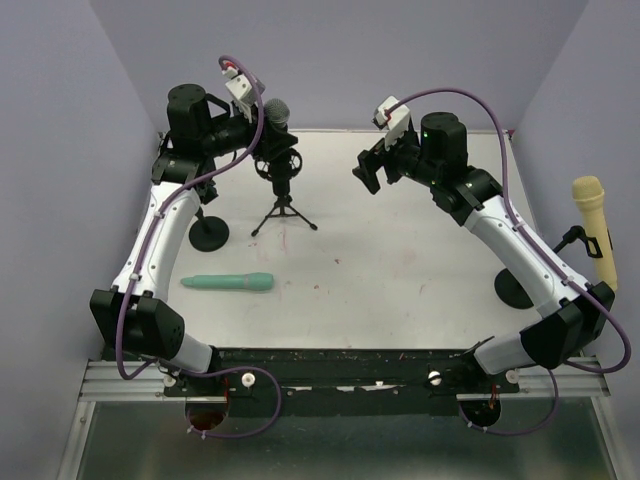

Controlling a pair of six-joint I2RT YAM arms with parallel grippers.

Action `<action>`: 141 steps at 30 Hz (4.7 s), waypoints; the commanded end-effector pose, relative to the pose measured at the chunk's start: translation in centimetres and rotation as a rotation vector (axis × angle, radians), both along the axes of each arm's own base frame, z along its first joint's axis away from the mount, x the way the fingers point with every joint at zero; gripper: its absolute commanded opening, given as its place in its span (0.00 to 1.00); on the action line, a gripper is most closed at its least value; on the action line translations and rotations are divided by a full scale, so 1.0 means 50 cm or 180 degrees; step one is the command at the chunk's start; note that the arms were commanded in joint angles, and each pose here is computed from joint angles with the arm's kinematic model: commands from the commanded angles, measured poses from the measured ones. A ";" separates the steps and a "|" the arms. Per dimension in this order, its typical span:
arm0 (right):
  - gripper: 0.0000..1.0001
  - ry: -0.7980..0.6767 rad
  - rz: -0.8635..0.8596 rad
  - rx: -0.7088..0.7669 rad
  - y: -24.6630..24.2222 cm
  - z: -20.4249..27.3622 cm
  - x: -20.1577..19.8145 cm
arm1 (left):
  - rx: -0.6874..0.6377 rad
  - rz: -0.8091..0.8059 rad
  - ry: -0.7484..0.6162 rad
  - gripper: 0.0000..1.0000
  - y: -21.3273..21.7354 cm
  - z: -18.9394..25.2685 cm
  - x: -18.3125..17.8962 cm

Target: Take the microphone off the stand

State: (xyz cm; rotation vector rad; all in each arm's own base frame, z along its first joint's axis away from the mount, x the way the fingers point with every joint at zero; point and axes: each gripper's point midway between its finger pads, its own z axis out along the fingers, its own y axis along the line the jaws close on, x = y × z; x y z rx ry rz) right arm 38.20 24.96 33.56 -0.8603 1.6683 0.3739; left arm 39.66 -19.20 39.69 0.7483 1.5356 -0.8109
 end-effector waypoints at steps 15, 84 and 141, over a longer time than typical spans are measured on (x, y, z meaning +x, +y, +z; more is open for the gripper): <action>1.00 -0.0092 -0.0046 -0.0010 -0.012 0.027 0.007 | -0.0183 -0.0980 -0.0190 0.32 -0.091 0.070 -0.146; 1.00 -0.0330 0.1849 0.0985 0.201 0.141 -0.139 | 0.0329 0.0035 -0.1475 0.27 0.091 0.342 -0.212; 0.97 -0.0063 -0.0044 0.0126 -0.135 -0.041 -0.057 | 0.3676 -0.1356 0.0761 0.35 0.258 -0.698 -0.242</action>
